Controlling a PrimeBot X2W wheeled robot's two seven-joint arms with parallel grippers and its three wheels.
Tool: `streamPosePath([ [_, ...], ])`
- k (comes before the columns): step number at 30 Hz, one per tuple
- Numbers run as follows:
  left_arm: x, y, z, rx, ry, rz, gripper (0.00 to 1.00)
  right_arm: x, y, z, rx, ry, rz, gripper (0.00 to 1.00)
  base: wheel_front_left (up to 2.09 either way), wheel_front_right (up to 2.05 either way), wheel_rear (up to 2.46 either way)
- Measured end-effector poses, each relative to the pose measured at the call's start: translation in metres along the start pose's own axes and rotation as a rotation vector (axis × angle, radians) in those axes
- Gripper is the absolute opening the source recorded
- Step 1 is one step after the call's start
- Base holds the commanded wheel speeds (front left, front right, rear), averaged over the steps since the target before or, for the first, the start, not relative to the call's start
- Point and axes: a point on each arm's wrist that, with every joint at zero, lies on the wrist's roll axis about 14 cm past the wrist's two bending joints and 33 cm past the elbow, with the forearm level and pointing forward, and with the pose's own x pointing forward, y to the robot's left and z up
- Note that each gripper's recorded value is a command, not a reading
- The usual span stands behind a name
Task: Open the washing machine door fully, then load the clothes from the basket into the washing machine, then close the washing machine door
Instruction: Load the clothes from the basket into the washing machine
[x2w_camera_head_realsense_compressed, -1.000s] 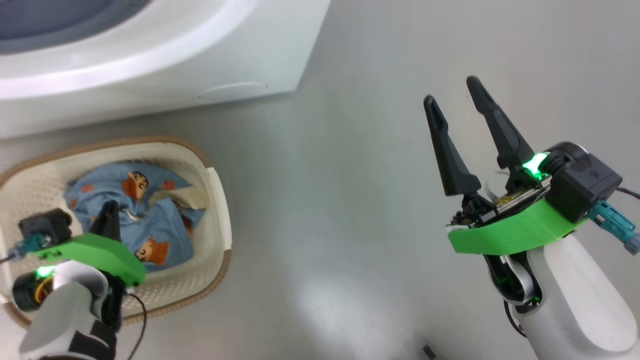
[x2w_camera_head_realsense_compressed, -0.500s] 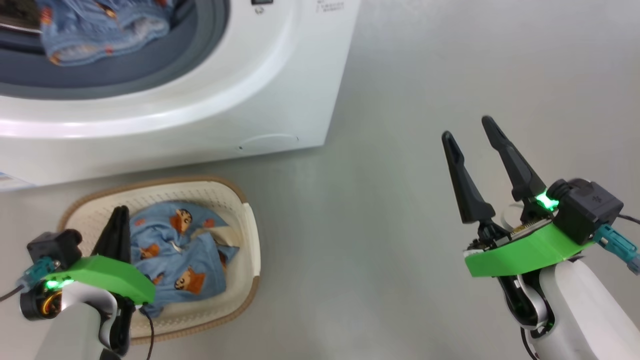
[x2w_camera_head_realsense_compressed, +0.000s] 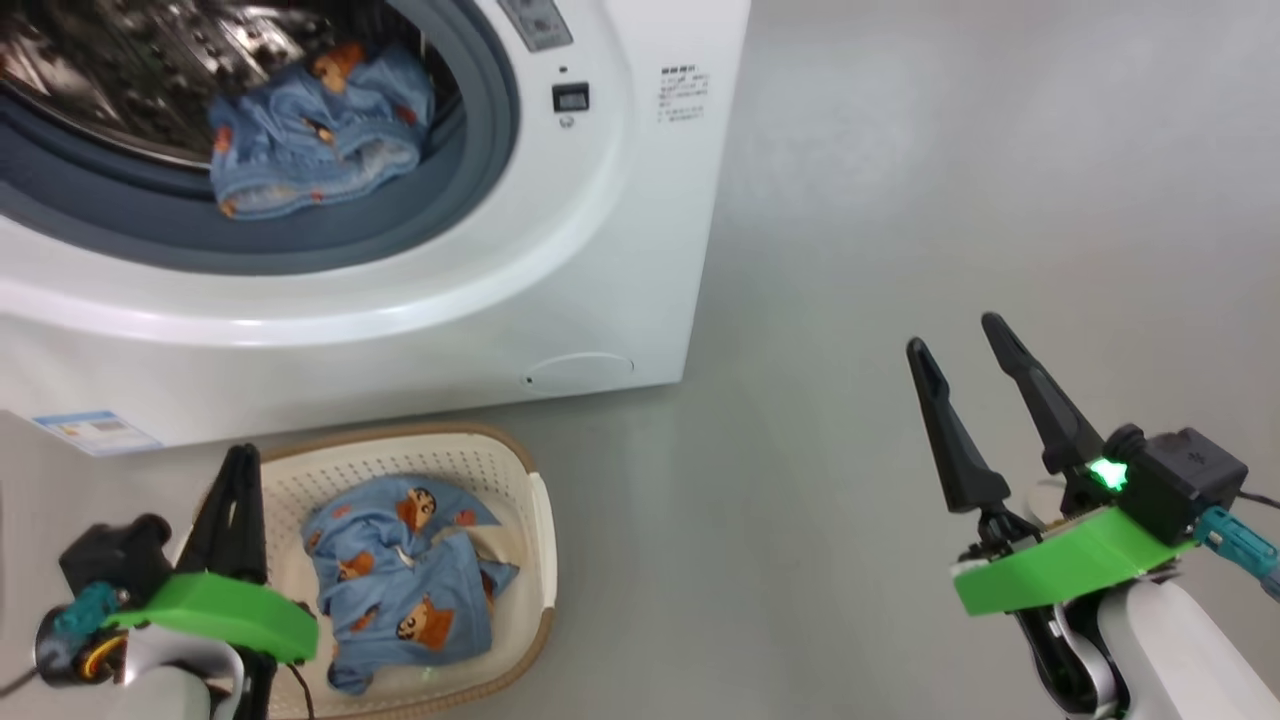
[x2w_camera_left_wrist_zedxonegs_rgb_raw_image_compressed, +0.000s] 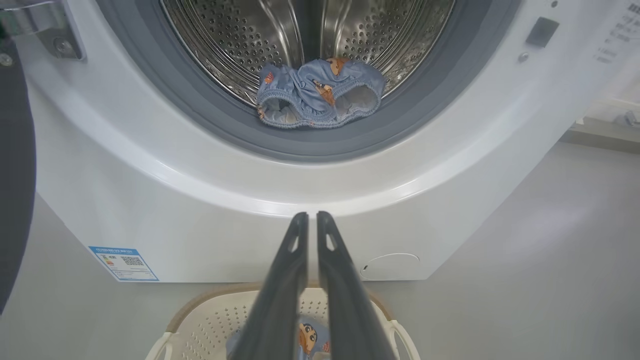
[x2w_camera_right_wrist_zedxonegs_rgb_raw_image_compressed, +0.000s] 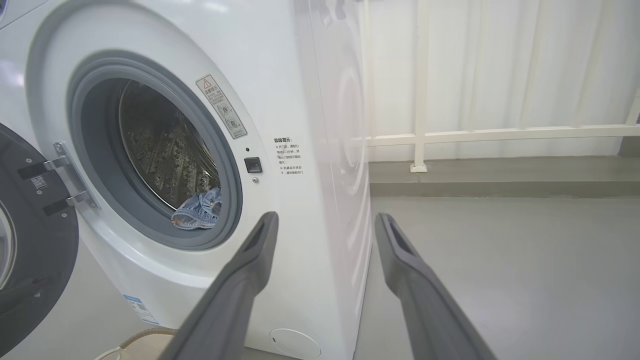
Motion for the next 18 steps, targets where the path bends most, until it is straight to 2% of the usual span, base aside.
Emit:
streamPosePath([
  [6, -0.022, 0.001, 0.021, 0.033, -0.072, 0.004, 0.0, -0.014, -0.002, 0.01, -0.005, -0.017, -0.013, 1.0, 0.0, 0.0, 0.0],
  [7, -0.025, 0.002, 0.024, 0.035, -0.084, 0.006, 0.02, -0.016, -0.002, 0.011, -0.005, -0.019, -0.014, 1.0, 0.0, 0.0, 0.0],
  [9, -0.031, 0.004, 0.031, 0.043, -0.107, 0.012, 0.13, -0.021, -0.001, 0.012, -0.004, -0.02, -0.016, 1.0, 0.0, 0.0, 0.0],
  [15, -0.049, 0.008, 0.047, 0.069, -0.164, 0.025, 0.31, -0.032, -0.005, 0.017, -0.007, -0.03, -0.035, 1.0, 0.0, 0.0, 0.0],
  [18, -0.058, 0.008, 0.053, 0.076, -0.189, 0.03, 0.48, -0.038, -0.006, 0.018, -0.008, -0.029, -0.043, 1.0, 0.0, 0.0, 0.0],
])
